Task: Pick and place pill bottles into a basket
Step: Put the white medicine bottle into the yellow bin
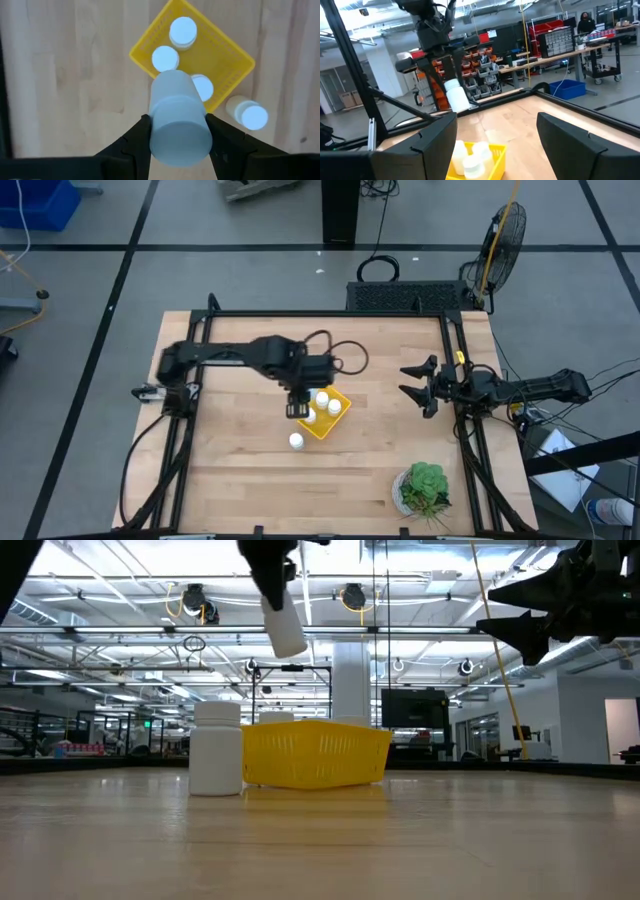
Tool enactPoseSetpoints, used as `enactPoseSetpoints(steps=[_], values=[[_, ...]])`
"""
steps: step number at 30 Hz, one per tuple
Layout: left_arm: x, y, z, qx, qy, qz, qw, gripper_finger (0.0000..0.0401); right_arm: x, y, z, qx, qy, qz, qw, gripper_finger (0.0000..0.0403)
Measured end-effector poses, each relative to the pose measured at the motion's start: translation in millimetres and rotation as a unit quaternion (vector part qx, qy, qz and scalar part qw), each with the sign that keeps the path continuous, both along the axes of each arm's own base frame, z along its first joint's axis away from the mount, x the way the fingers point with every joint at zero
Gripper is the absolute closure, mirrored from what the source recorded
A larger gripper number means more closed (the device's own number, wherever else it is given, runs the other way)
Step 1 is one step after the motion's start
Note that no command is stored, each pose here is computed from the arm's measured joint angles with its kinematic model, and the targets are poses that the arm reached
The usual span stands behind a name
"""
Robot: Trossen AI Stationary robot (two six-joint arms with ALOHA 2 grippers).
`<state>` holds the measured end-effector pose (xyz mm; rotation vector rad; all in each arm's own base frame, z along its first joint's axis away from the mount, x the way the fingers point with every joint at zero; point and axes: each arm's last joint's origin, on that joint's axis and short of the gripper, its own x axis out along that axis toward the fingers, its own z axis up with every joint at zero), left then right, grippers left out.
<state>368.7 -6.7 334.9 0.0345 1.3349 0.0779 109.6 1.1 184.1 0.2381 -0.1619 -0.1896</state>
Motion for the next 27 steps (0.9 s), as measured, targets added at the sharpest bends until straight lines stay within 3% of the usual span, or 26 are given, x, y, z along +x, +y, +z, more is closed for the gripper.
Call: enactPoseSetpoints(steps=[8, 27], values=[[33, 1, -7, 0.014, 0.036, -0.057, 0.998, 0.0243, 0, 0, -1, -0.004, 0.005, 0.000, 1.000, 0.0138], [53, -19, -60, -0.018, 0.058, -0.093, 0.994, 0.0243, 0, 0, -3, 0.002, 0.016, 0.005, 1.000, 0.0138]])
